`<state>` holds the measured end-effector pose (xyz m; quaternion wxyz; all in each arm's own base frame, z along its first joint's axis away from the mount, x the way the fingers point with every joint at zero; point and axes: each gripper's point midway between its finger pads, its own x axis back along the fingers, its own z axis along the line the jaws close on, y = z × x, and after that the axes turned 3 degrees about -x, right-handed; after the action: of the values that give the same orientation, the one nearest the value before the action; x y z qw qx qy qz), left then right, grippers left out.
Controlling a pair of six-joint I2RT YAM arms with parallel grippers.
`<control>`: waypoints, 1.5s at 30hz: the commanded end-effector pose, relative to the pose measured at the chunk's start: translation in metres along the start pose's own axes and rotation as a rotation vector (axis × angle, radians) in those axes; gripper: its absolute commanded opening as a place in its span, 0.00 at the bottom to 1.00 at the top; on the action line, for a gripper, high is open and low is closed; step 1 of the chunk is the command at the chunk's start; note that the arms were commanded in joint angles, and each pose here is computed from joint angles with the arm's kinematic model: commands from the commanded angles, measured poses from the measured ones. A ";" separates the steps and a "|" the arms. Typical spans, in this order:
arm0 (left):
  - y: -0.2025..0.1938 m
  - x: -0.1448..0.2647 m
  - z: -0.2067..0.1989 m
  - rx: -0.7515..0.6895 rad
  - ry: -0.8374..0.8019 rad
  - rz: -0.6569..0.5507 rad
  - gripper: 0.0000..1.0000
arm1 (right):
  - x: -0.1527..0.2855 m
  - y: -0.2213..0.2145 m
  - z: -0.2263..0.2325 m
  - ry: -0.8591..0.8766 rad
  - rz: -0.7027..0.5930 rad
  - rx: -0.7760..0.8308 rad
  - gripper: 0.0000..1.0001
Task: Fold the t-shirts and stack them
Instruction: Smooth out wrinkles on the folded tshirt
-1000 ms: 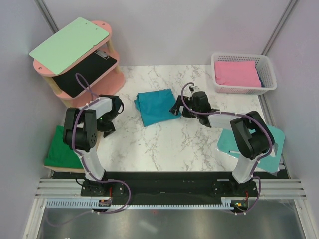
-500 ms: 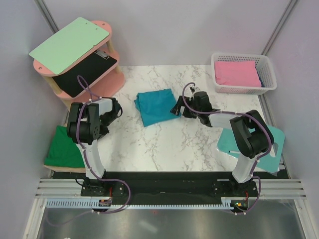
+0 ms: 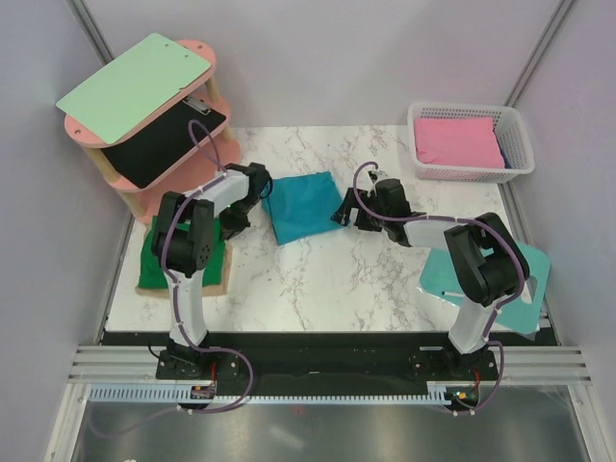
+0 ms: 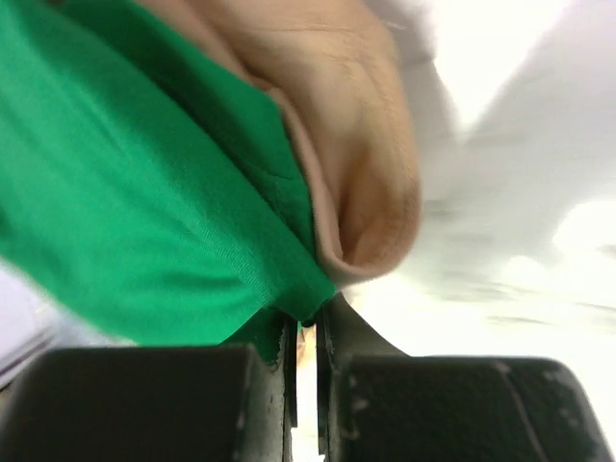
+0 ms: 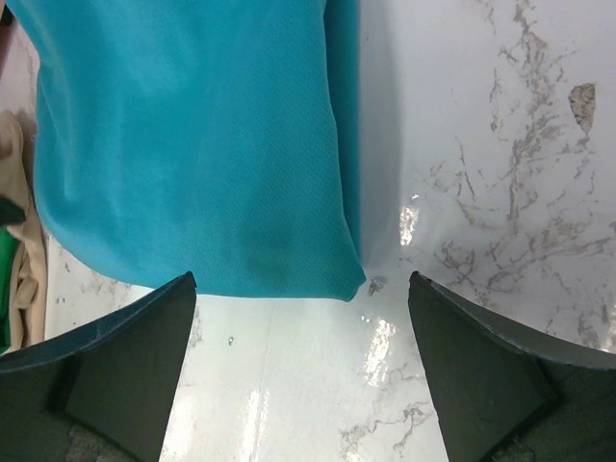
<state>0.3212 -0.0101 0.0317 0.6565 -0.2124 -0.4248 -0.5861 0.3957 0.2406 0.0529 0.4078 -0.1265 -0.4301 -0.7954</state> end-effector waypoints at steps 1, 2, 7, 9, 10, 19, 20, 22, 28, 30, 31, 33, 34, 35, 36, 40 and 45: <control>0.045 0.024 -0.064 0.015 -0.192 -0.072 0.02 | 0.007 0.008 -0.005 -0.008 -0.025 0.017 0.98; 0.047 0.027 -0.073 0.007 -0.222 -0.064 0.02 | 0.008 0.008 -0.005 -0.010 -0.028 0.017 0.98; 0.083 0.047 -0.102 0.020 -0.299 -0.121 0.02 | 0.008 0.005 -0.010 -0.017 -0.016 0.009 0.98; 0.094 0.057 -0.102 0.032 -0.308 -0.139 0.02 | 0.008 0.004 -0.010 -0.017 -0.018 0.012 0.98; 0.096 0.059 -0.103 0.033 -0.312 -0.141 0.13 | 0.009 0.006 -0.012 -0.021 -0.023 0.012 0.98; 0.081 0.128 -0.114 -0.016 -0.397 -0.306 0.83 | -0.006 0.020 -0.011 0.006 -0.072 -0.010 0.98; 0.076 0.132 -0.115 -0.005 -0.413 -0.303 0.84 | -0.013 0.019 -0.012 0.010 -0.062 -0.020 0.97; 0.067 0.137 -0.111 0.020 -0.441 -0.290 0.84 | -0.019 0.019 -0.008 0.042 -0.059 -0.031 0.81; 0.045 0.135 -0.090 0.062 -0.442 -0.265 0.84 | -0.031 -0.001 0.001 0.140 0.009 -0.089 0.10; 0.037 0.129 -0.089 0.063 -0.449 -0.260 0.84 | -0.022 -0.004 -0.007 0.107 0.000 -0.092 0.03; 0.033 0.130 -0.091 0.058 -0.473 -0.255 0.84 | -0.018 -0.007 -0.009 0.090 -0.004 -0.091 0.01; 0.028 0.131 -0.093 0.075 -0.524 -0.278 0.84 | -0.004 -0.010 -0.016 0.050 -0.017 -0.085 0.00; 0.024 0.132 -0.097 0.071 -0.564 -0.273 0.84 | 0.000 -0.012 -0.018 0.041 -0.019 -0.074 0.00; 0.026 0.144 -0.098 0.086 -0.625 -0.302 0.84 | 0.008 -0.012 -0.019 0.028 -0.029 -0.069 0.00; 0.023 0.140 -0.107 0.090 -0.674 -0.315 0.84 | 0.011 -0.015 -0.024 0.003 -0.026 -0.069 0.00; 0.016 0.165 -0.132 0.104 -0.911 -0.339 0.84 | 0.018 -0.013 -0.027 -0.016 -0.035 -0.048 0.01; 0.014 0.185 -0.145 0.126 -1.071 -0.356 0.84 | 0.014 -0.017 -0.031 -0.022 -0.015 -0.056 0.01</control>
<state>0.3451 -0.1854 0.0634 0.3667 -0.3549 -0.6812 -0.5249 0.3733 0.2174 0.0292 0.4012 -0.1487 -0.4011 -0.8100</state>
